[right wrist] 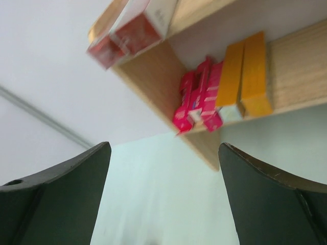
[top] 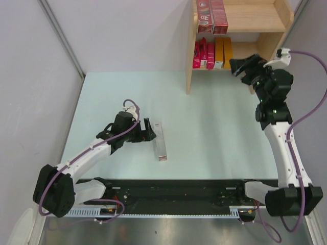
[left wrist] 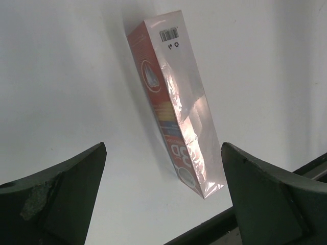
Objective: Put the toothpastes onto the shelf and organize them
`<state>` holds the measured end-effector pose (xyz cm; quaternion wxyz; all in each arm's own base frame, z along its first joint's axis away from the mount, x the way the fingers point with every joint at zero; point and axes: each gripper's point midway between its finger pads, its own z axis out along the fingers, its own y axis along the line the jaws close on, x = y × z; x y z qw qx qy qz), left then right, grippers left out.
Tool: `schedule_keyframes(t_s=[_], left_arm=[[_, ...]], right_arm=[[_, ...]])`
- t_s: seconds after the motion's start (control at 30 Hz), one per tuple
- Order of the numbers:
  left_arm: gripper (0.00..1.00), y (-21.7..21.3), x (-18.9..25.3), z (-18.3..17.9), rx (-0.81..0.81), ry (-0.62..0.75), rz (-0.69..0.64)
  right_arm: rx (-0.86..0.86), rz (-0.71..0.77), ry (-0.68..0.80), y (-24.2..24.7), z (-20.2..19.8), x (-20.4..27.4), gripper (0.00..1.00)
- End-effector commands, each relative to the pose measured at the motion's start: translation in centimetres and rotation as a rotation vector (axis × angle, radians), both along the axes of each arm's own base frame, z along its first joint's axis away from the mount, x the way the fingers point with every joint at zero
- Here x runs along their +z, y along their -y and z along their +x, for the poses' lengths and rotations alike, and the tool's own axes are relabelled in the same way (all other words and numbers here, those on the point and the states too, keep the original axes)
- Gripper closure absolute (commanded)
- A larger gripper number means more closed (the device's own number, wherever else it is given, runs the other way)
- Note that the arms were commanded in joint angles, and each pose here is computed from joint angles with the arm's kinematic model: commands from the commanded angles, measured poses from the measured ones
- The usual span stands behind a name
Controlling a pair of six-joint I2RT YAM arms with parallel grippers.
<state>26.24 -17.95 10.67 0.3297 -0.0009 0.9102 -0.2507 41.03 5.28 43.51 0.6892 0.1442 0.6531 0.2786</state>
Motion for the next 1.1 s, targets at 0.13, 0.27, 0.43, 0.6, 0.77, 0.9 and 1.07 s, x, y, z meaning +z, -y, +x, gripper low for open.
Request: schedule_keyframes(t_s=[0.13,0.27,0.43,0.6,0.77,0.9,1.07], left_arm=[[0.0,3.6,1.6,2.4,0.014,0.023,-0.008],[0.0,4.9,0.2,2.8,0.014,-0.027,0.034],[0.0,5.6,-1.7,3.1,0.027,-0.065,0.097],[0.03,6.1,-2.1,3.8,0.03,-0.078,0.118],[0.09,6.2,-3.5,4.5,0.022,-0.11,0.214],[0.14,6.7,-4.6,4.7,-0.004,-0.135,0.255],[0.34,7.1,-6.1,4.6,-0.028,-0.177,0.288]], right_arm=[[0.061,-0.122,-0.178,-3.8,-7.2,-8.1,0.08],[0.084,-0.14,-0.287,-4.0,-10.1,-13.2,0.07],[0.124,-0.1,-0.34,-4.5,-13.1,-17.8,0.08],[0.141,-0.095,-0.374,-4.8,-14.2,-19.4,0.08],[0.173,-0.097,-0.392,-5.4,-14.7,-20.5,0.08],[0.162,-0.114,-0.396,-5.2,-14.8,-20.9,0.08],[0.179,-0.109,-0.396,-5.5,-14.9,-20.9,0.08]])
